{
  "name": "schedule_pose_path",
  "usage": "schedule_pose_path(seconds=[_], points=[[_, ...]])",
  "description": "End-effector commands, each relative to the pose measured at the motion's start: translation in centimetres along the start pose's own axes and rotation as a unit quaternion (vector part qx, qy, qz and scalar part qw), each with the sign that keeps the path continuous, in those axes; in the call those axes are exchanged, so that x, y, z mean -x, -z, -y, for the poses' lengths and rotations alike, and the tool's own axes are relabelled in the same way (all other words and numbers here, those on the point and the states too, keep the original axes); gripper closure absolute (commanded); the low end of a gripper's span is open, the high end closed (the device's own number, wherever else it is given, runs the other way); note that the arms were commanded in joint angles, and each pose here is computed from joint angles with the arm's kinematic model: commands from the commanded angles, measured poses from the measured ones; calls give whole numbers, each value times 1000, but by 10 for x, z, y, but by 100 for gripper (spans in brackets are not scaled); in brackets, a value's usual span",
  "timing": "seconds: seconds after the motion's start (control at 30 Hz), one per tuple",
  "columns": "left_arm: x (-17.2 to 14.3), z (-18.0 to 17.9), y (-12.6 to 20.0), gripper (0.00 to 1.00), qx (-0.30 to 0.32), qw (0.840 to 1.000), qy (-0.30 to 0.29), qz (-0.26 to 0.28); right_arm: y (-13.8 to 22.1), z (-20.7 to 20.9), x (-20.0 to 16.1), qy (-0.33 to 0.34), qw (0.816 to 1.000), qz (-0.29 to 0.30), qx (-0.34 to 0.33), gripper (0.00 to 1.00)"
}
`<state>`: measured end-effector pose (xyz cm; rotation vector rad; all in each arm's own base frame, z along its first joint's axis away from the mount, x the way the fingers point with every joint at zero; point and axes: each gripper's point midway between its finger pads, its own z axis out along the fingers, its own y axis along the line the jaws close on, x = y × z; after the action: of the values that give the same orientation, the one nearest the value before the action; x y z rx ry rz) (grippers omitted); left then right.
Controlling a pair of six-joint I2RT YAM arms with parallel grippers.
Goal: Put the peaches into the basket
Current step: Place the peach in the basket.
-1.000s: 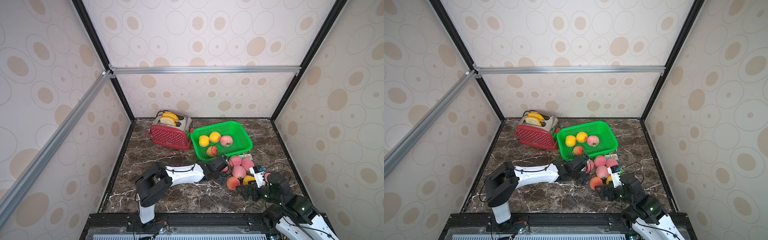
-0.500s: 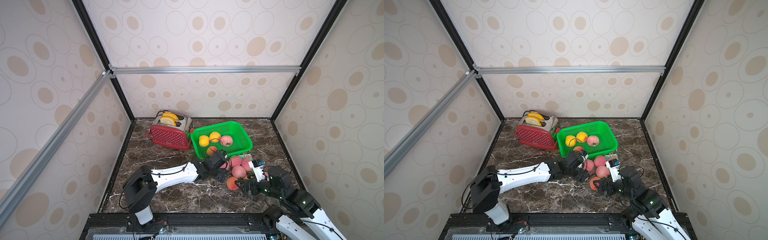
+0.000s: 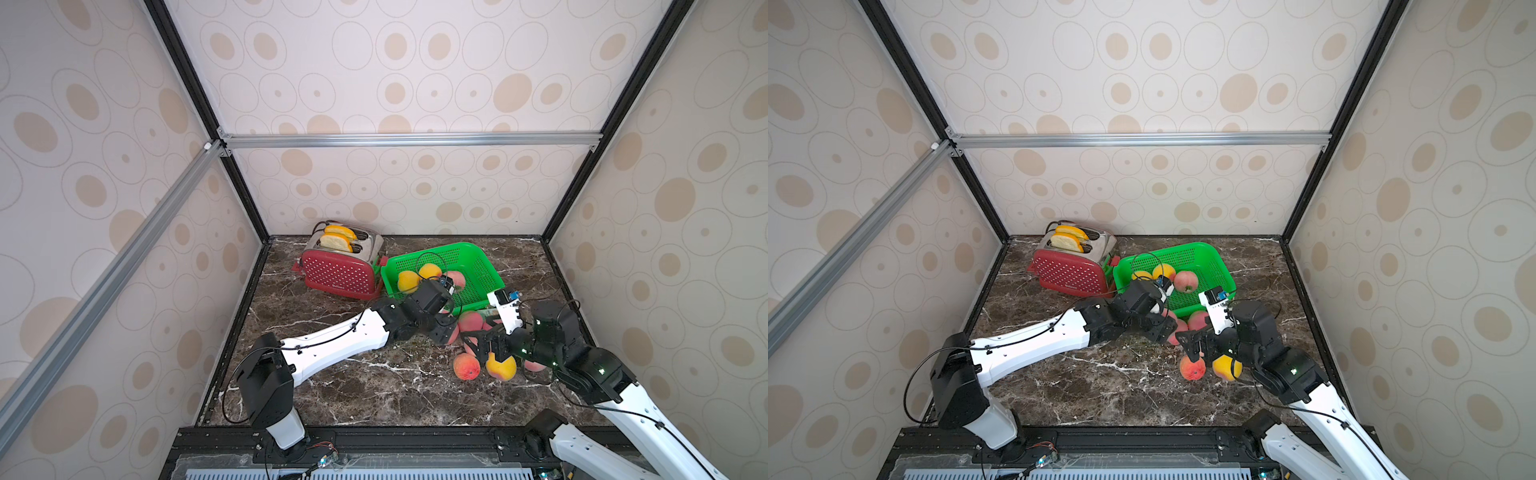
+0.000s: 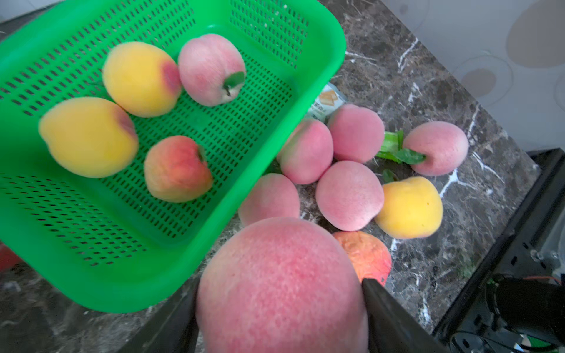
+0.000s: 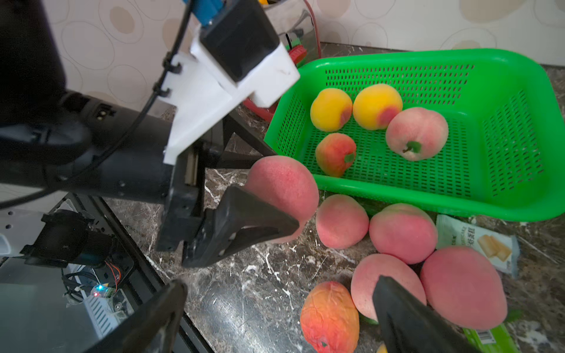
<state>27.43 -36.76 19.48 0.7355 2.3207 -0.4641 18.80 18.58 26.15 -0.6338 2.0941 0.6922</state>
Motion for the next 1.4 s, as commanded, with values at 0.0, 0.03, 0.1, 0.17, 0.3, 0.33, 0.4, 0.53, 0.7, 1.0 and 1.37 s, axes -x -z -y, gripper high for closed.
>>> schedule_pose_path(seconds=[0.0, 0.03, 0.1, 0.17, 0.3, 0.33, 0.4, 0.53, 0.7, 1.0, 1.37], points=[[20, -23, 8, 26, 32, 999, -19, 5, -1, 0, 17, 22, 1000, 14, -3, 0], [22, -25, 8, 26, 37, 999, -21, 3, -1, -1, 20, 22, 1000, 14, 0, 0], [32, -31, 8, 25, 45, 999, -24, 5, -4, -1, 27, 20, 1000, 22, 4, 0], [40, -37, 5, 25, 47, 999, -20, 9, -4, 0, 33, 19, 999, 27, 4, 0], [50, -61, -9, 25, 53, 999, 3, 6, -9, 3, 40, 17, 999, 28, 6, 0], [52, -68, -12, 25, 59, 998, 6, 4, -11, 4, 41, 16, 999, 27, 7, 0], [55, -83, -19, 25, 78, 997, 7, -3, -15, 7, 42, 12, 1000, 25, 9, 0], [57, -110, -35, 25, 108, 994, 12, -17, -23, 11, 42, 3, 1000, 25, 11, 0], [56, -126, -55, 25, 125, 991, 20, -38, -30, 18, 35, -8, 1000, 16, 10, 0], [50, -146, -74, 23, 160, 985, 26, -64, -41, 32, 22, -23, 1000, -3, 7, 0], [37, -162, -92, 22, 176, 981, 25, -84, -36, 30, 23, -20, 1000, 4, 9, 0]])
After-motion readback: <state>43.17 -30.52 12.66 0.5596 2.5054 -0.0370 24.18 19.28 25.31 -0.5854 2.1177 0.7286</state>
